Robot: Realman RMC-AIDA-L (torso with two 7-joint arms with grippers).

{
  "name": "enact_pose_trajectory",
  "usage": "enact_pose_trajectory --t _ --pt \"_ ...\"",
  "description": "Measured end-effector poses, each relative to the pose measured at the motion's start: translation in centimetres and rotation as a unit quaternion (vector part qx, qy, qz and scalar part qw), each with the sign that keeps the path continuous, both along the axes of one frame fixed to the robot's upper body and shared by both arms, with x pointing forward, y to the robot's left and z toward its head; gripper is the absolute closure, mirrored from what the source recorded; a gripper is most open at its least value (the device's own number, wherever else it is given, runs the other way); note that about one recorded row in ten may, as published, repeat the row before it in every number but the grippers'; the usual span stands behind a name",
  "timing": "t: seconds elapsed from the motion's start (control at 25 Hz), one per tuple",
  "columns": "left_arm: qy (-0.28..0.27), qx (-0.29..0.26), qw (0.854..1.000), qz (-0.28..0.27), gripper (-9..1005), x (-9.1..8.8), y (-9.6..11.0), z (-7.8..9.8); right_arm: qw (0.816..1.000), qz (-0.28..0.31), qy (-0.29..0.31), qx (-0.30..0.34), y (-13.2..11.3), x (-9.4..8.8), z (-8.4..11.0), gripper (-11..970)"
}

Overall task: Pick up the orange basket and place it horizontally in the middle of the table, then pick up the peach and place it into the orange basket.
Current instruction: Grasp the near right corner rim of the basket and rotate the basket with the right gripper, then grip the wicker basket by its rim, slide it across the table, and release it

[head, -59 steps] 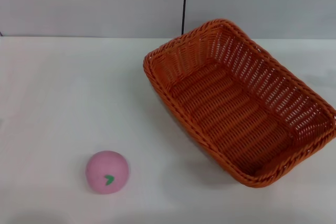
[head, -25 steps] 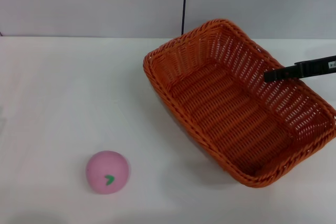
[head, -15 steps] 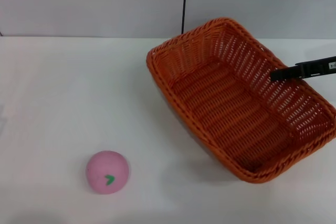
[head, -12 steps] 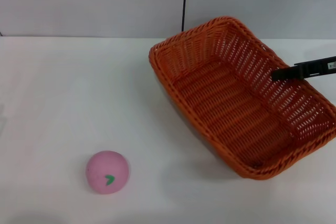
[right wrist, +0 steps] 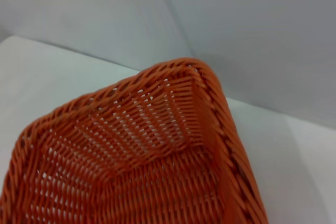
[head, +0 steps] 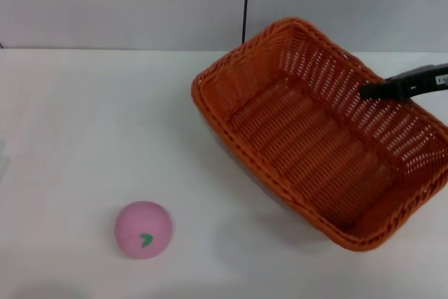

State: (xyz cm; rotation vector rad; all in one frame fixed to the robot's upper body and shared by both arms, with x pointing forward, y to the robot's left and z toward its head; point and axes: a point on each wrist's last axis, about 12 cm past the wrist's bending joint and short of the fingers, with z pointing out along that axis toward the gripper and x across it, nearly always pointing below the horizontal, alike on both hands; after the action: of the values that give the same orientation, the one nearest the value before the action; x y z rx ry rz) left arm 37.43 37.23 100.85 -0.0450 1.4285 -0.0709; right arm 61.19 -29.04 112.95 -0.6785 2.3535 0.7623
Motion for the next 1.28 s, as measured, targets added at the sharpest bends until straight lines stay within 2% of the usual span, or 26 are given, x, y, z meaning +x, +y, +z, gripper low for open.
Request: enact_pose_trajectory --t 0.2,0.28,0.36,0.44,0.52,0.64,0.72,0.76,0.92,0.96,1.12,1.28 --pt "-0.001 0.001 1.0 -0.003 201 0.0 0.0 0.1 0.994 0.084 -0.067 -0.004 1.0 0.3 2.9 818" --pt "-0.004 0.008 1.0 -0.017 201 0.1 -0.2 0.2 0.993 0.094 -0.074 -0.008 1.1 0.5 3.3 818" --pt "-0.007 0.011 1.0 -0.025 201 0.1 -0.3 0.3 0.988 0.128 -0.088 -0.02 1.1 0.8 4.6 818" --pt "-0.013 0.015 0.999 -0.031 201 -0.1 -0.3 0.4 0.986 0.138 -0.09 -0.024 1.2 0.8 4.9 819" --pt "-0.018 0.017 0.999 -0.032 201 -0.4 -0.3 0.6 0.978 0.176 -0.099 -0.05 1.1 0.9 5.7 819" --pt "-0.018 0.016 0.999 -0.032 201 -0.4 -0.3 0.6 0.969 0.205 -0.113 -0.074 1.3 0.9 6.1 819" --pt "-0.022 0.015 0.999 -0.033 201 -0.5 -0.2 0.7 0.952 0.251 -0.138 -0.107 2.3 1.2 6.7 819" --pt "-0.024 0.016 0.999 -0.034 201 -0.6 -0.2 0.7 0.952 0.251 -0.138 -0.107 2.3 1.2 6.7 819" --pt "-0.034 0.016 0.999 -0.035 201 -1.0 -0.2 0.9 0.927 0.296 -0.171 -0.156 3.8 2.2 7.3 819" --pt "-0.036 0.016 0.999 -0.035 201 -1.2 -0.2 1.0 0.927 0.296 -0.171 -0.156 3.8 2.2 7.3 819" --pt "-0.045 0.015 0.998 -0.035 200 -1.8 -0.2 1.1 0.908 0.309 -0.225 -0.173 5.0 3.0 7.0 819" --pt "-0.048 0.011 0.998 -0.032 200 -2.6 -0.3 1.1 0.904 0.308 -0.242 -0.173 5.8 3.5 6.6 818"
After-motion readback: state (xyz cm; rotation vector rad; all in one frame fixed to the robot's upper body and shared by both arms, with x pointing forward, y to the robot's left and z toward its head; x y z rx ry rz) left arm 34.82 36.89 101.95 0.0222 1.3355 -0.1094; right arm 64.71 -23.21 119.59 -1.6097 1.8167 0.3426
